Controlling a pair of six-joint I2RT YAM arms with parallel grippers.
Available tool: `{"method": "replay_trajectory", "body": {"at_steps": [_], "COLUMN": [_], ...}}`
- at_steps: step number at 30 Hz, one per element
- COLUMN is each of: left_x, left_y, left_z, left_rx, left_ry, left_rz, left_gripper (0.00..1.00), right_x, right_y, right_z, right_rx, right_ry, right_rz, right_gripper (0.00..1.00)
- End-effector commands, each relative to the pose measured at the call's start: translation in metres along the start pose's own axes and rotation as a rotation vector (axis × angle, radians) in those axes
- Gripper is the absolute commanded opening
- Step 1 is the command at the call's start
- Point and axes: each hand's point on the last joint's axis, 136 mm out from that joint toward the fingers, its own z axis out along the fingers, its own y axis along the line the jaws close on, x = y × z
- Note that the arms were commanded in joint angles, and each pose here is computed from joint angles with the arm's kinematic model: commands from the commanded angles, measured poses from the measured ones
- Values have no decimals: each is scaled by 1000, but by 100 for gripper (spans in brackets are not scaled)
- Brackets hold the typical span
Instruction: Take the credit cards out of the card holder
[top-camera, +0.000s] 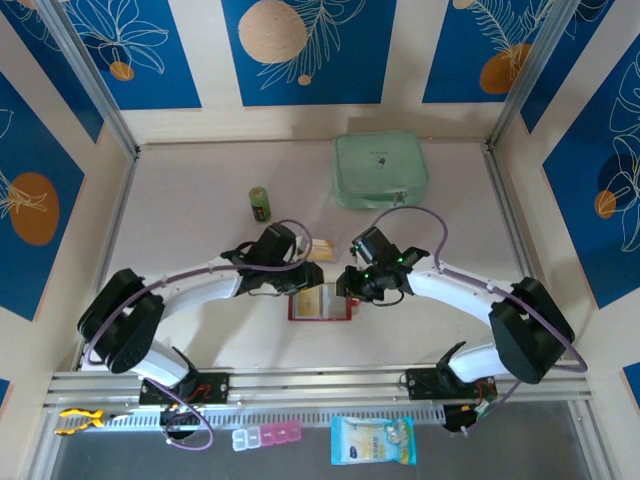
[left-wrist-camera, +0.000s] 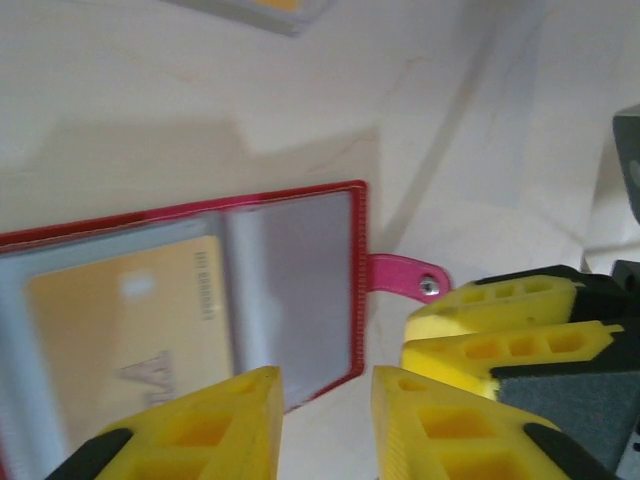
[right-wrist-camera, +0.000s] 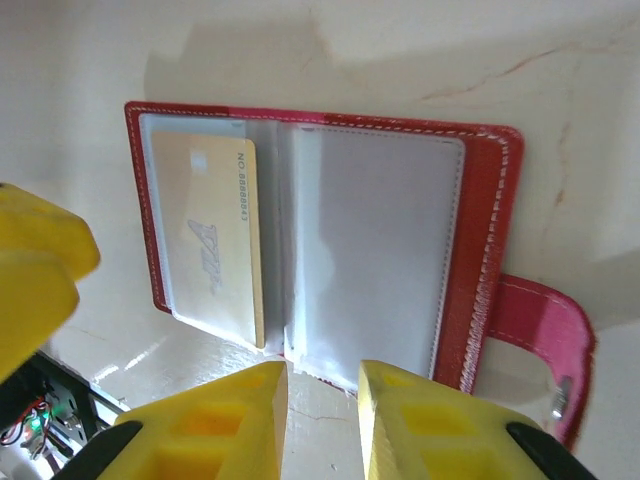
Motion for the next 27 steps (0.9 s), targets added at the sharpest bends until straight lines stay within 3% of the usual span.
{"method": "replay_trajectory", "body": {"at_steps": [1, 14, 27], "left_x": [8, 27, 33], "left_y": [26, 64, 79], "left_z": [-6, 1, 6], "left_rx": [-57, -108, -150], "left_ry": [4, 29, 49], "left_rz": [-15, -59, -70], "left_gripper": [26, 13, 13], "right_x": [-4, 4, 5], "right_y": [23, 35, 40], "right_z": [3, 37, 46], "right_rx": [-52, -89, -121], "right_ry": [5, 94, 119], "right_rz": [-8, 3, 0], "right_gripper": [26, 22, 21]}}
